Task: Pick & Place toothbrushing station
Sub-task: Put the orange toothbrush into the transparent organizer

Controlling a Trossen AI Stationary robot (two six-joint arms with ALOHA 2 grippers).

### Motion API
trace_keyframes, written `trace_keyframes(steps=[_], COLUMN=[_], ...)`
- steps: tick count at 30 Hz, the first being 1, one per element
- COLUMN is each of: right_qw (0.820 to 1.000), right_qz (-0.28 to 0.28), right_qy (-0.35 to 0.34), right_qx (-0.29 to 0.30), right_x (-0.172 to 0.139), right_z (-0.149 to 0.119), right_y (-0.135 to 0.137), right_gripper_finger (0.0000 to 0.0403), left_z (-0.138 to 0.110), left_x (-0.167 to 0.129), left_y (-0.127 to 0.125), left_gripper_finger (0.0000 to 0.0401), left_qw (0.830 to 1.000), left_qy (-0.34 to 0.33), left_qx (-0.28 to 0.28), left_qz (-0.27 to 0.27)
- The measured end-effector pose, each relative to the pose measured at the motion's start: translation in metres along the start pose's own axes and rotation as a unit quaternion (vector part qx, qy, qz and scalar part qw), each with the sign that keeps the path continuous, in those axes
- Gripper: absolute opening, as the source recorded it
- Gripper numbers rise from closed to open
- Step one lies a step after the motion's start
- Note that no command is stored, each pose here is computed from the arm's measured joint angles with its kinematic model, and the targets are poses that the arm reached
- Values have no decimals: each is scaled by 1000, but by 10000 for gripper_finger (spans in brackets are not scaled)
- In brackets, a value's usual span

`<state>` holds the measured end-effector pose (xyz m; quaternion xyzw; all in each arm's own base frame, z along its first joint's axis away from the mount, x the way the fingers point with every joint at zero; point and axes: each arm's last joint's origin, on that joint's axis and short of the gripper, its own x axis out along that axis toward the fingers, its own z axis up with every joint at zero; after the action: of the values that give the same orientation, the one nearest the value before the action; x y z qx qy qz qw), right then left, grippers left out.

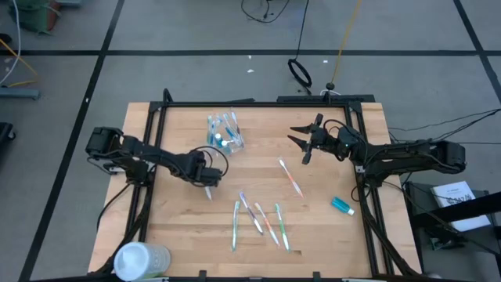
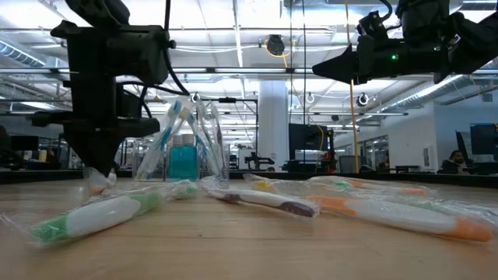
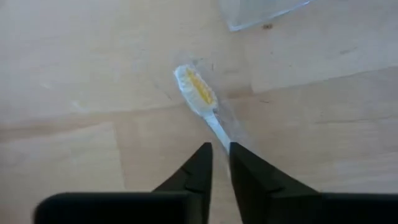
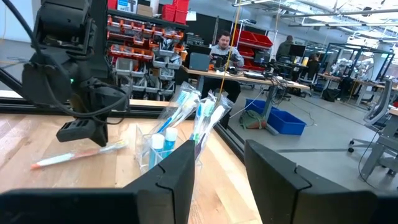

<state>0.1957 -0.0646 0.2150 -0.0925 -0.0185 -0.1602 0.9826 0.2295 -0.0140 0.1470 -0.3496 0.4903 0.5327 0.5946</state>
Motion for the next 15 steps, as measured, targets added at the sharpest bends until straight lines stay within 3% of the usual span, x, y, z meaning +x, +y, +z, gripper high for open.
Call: trace_keyframes(steps=[3, 9, 15], right_qw=[1000, 1000, 1000], right_qz=[0, 0, 0], right_qy=[0, 0, 0], right_qx=[0, 0, 0], right_x=[0, 0, 0], right_z=[0, 0, 0], right_y=[0, 0, 0], right_gripper_finger=[130, 130, 130], left_z=[5, 14, 17], left_x=[1, 4, 9], left_y=[1, 2, 3], left_gripper_finger=[102, 164, 178], left_qw=[1000, 990, 980], left_qy=[1, 20, 14], left_qx=[-7, -138, -200], left_qz=[3, 7, 4])
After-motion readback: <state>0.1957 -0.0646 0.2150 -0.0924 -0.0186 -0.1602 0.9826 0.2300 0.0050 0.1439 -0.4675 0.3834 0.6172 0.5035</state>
